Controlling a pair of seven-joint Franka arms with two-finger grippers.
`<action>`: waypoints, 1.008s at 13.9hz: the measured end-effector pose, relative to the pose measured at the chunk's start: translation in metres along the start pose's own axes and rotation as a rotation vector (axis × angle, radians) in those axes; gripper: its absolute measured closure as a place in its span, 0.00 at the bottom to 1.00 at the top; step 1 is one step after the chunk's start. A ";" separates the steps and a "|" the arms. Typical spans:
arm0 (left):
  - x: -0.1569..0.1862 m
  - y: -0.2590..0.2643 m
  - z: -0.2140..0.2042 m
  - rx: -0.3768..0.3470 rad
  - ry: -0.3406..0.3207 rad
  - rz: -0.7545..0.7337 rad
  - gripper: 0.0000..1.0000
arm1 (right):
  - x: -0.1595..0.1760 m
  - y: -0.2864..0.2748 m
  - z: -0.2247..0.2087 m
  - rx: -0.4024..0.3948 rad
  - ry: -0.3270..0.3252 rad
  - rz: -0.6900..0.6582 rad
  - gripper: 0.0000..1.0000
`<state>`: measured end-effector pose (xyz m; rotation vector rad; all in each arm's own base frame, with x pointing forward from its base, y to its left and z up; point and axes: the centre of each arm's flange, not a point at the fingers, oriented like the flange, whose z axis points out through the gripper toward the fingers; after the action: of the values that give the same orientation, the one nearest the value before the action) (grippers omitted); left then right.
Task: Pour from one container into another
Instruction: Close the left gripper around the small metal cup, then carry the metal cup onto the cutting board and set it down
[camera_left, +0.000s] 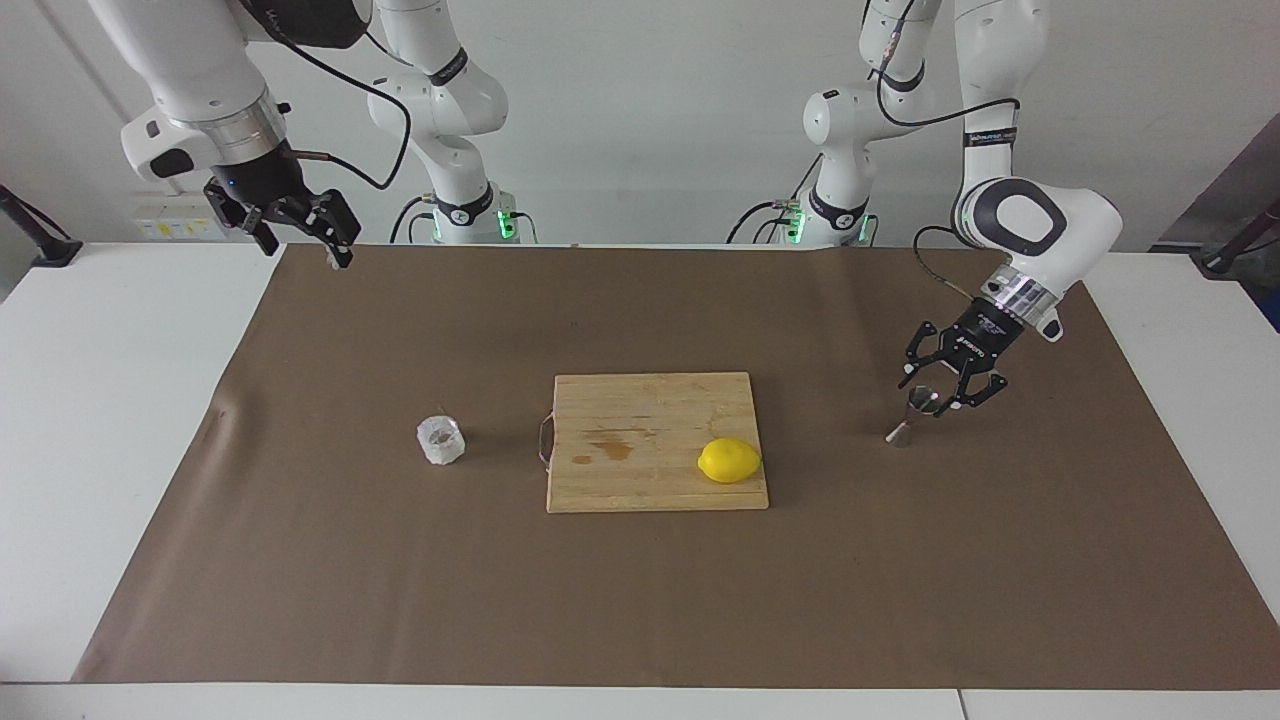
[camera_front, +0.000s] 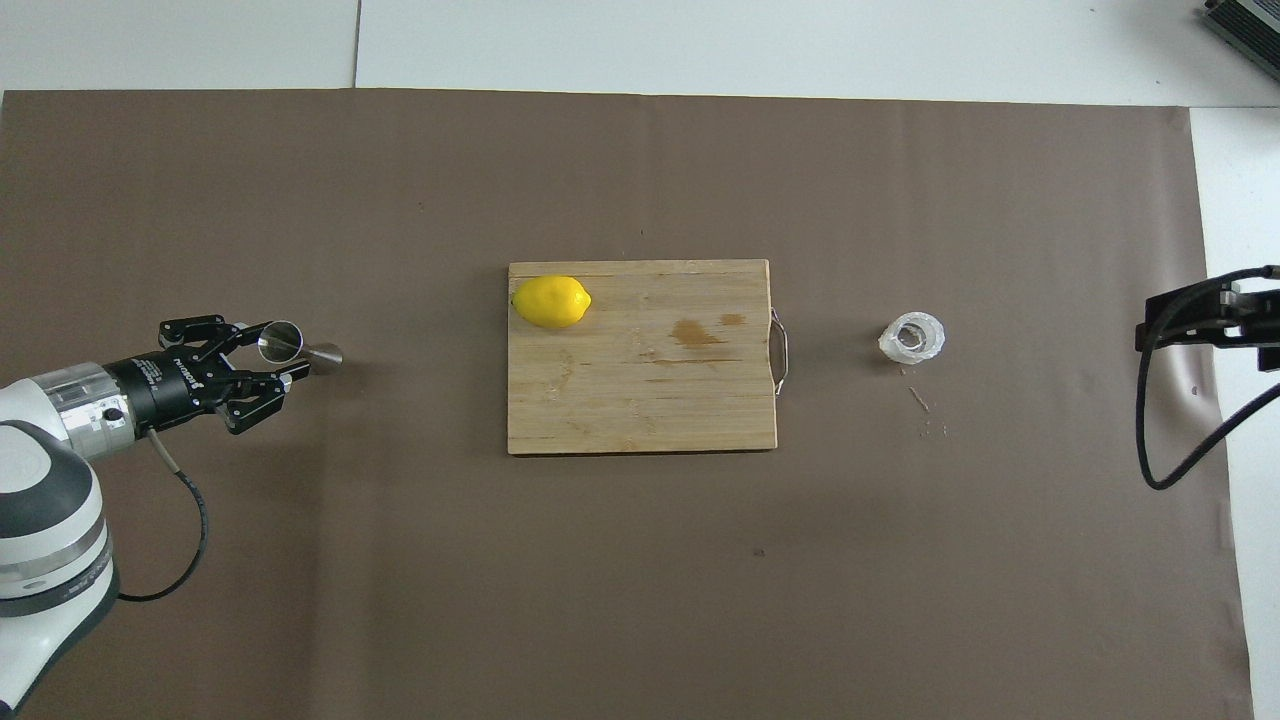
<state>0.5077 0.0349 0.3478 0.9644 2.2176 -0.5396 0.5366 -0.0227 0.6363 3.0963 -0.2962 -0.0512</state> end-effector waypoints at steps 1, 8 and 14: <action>0.000 0.000 0.000 0.000 0.000 0.000 0.42 | 0.000 0.000 0.000 0.000 0.000 0.000 0.00; 0.000 0.000 0.000 0.000 0.000 -0.001 0.51 | 0.000 0.000 0.000 0.000 0.000 0.000 0.00; -0.020 0.000 -0.002 0.058 -0.049 0.003 0.51 | 0.000 0.000 0.000 0.000 0.000 0.000 0.00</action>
<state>0.5169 0.0264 0.3635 0.9740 2.1673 -0.6222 0.5367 -0.0227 0.6363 3.0963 -0.2962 -0.0513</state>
